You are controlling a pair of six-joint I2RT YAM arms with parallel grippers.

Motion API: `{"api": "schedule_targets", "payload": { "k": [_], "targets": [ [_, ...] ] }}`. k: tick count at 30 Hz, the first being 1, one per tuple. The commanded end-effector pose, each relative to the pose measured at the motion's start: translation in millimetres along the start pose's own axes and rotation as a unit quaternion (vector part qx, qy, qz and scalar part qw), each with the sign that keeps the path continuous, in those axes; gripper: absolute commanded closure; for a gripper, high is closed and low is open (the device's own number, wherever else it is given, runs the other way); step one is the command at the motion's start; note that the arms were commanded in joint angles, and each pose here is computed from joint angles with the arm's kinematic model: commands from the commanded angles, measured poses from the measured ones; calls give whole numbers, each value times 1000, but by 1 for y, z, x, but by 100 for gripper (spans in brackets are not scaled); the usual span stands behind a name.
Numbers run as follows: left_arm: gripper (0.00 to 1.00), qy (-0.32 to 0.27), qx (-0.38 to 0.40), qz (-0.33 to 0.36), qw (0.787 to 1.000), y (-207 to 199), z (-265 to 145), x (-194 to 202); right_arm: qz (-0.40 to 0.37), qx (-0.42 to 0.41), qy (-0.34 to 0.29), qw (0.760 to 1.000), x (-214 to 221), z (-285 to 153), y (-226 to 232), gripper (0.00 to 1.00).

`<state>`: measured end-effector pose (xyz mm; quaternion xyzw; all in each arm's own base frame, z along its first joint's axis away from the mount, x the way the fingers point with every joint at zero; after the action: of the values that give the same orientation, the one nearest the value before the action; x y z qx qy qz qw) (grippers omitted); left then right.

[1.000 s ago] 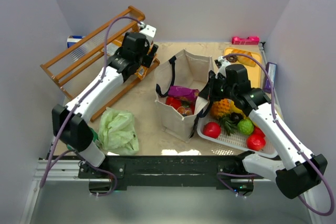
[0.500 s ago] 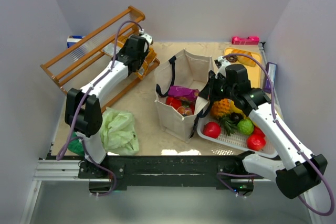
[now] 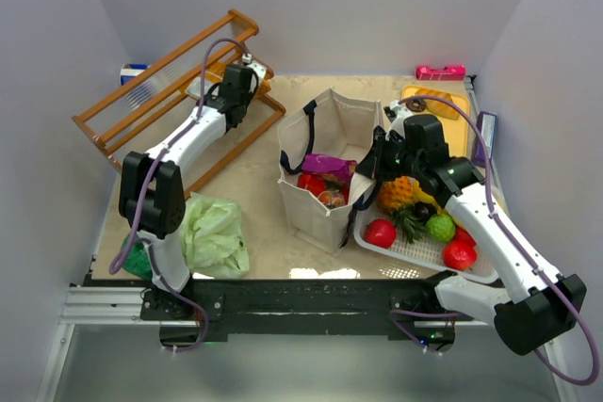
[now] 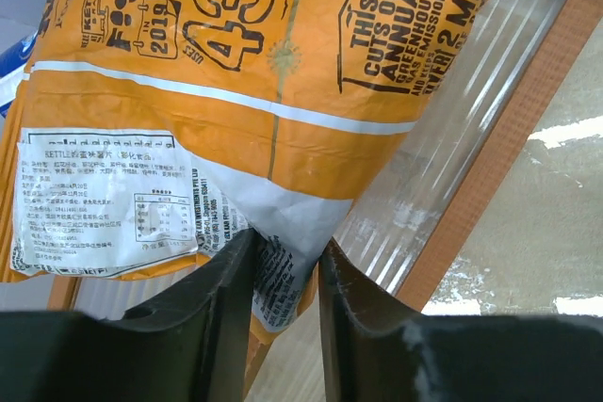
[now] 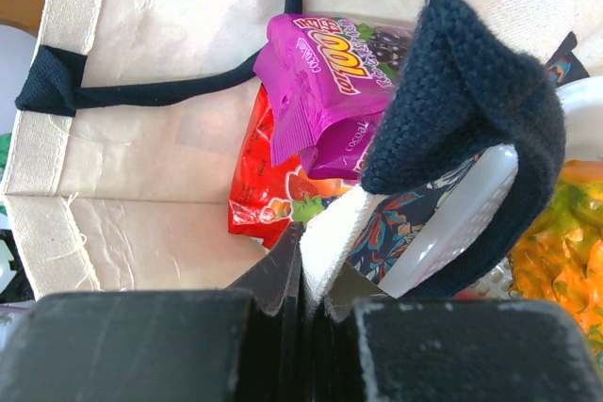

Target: Place the mixed food into the grocery bags and tie them

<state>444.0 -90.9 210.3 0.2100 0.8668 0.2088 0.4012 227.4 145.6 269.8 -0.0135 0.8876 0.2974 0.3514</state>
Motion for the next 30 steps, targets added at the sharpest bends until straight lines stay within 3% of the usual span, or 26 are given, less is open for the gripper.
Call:
{"api": "schedule_targets", "payload": {
  "k": [1, 19, 30],
  "targets": [
    [71, -28, -14, -35, 999, 16, -3, -11, -27, -48, -57, 997, -27, -11, 21, 95],
    [59, -45, 28, -63, 997, 10, -17, -9, -23, -44, -54, 997, -23, -11, 19, 95],
    [80, -71, 35, -71, 994, 7, -35, -17, -22, -46, -54, 997, -23, -12, 20, 95]
  ]
}}
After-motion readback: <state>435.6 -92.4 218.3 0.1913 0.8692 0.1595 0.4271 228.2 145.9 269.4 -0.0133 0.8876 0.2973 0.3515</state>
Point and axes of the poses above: each gripper's point midway between its finger pads, its own z axis out along the fingers, its own y axis along the line the jaws close on, x = y × z, the point moved 7 cm from there along -z, back along the fingers, and after that the axes turned 3 degrees about z, right-handed, at the moved point
